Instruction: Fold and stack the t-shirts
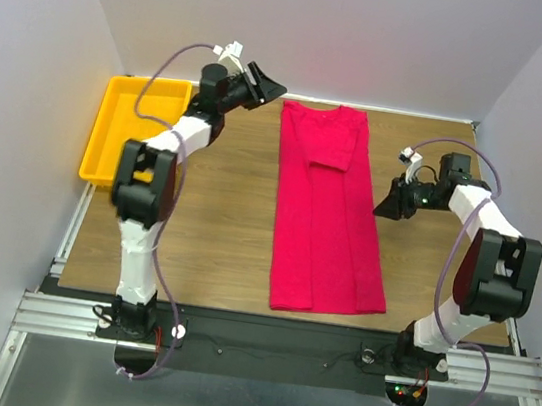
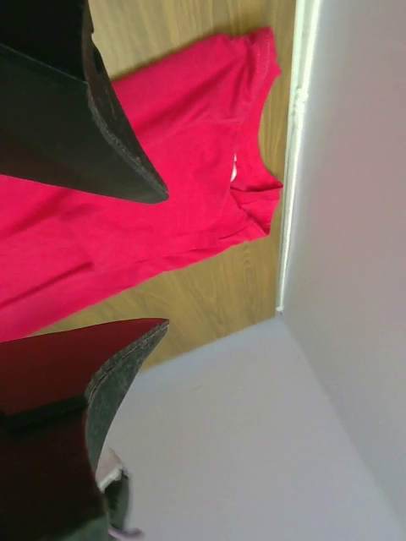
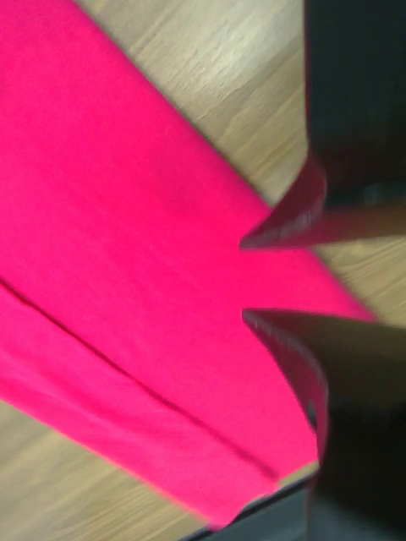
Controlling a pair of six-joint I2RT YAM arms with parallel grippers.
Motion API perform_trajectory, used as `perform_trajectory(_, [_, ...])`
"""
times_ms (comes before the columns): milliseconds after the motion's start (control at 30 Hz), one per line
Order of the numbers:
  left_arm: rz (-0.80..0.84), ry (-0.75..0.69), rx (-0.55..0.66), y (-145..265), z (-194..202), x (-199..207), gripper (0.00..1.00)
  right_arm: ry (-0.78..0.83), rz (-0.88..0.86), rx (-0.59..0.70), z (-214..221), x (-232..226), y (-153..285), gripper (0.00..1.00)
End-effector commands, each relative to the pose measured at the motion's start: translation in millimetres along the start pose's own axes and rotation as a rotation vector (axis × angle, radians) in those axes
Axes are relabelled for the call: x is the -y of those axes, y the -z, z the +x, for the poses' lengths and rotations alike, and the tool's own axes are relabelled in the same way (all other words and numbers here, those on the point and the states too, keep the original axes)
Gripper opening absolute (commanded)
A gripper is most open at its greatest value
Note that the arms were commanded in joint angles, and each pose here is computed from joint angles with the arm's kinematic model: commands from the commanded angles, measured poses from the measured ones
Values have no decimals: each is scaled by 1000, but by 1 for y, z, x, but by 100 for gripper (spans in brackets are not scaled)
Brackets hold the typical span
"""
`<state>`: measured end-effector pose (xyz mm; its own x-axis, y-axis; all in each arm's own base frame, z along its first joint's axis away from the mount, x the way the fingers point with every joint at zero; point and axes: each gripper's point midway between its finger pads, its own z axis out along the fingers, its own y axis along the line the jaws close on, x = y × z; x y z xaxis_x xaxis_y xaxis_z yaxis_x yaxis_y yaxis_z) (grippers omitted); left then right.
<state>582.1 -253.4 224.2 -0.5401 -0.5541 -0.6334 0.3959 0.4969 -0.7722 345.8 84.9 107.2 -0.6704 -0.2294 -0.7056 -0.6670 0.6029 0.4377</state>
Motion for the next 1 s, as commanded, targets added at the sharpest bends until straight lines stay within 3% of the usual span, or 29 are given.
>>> perform_trajectory(0, [24,-406,6,74,-6,72,68,287,-48,-92,15,-41,33,46])
perform_trajectory(33, [2,-504,0,88,1,73,68,401,-74,-115,28,-45,35,51])
perform_trajectory(133, [-65,-583,-51,139,42,82,68,513,-98,-170,46,-68,47,52])
perform_trajectory(267, [-120,-608,-94,207,90,80,68,374,-137,-240,75,-102,35,44])
perform_trajectory(300, [-121,-591,-118,217,104,81,68,325,-66,-263,75,-103,32,43])
perform_trajectory(400, [-116,-534,-121,252,131,84,68,317,9,-323,94,-113,24,44])
perform_trajectory(467, [-115,-504,-85,271,138,88,68,329,52,-295,93,-113,24,45])
perform_trajectory(633, [-92,-468,-63,284,140,105,68,343,194,-381,86,-91,21,54])
perform_trajectory(967, [-102,-457,-114,288,151,99,68,394,131,-642,128,-116,12,54])
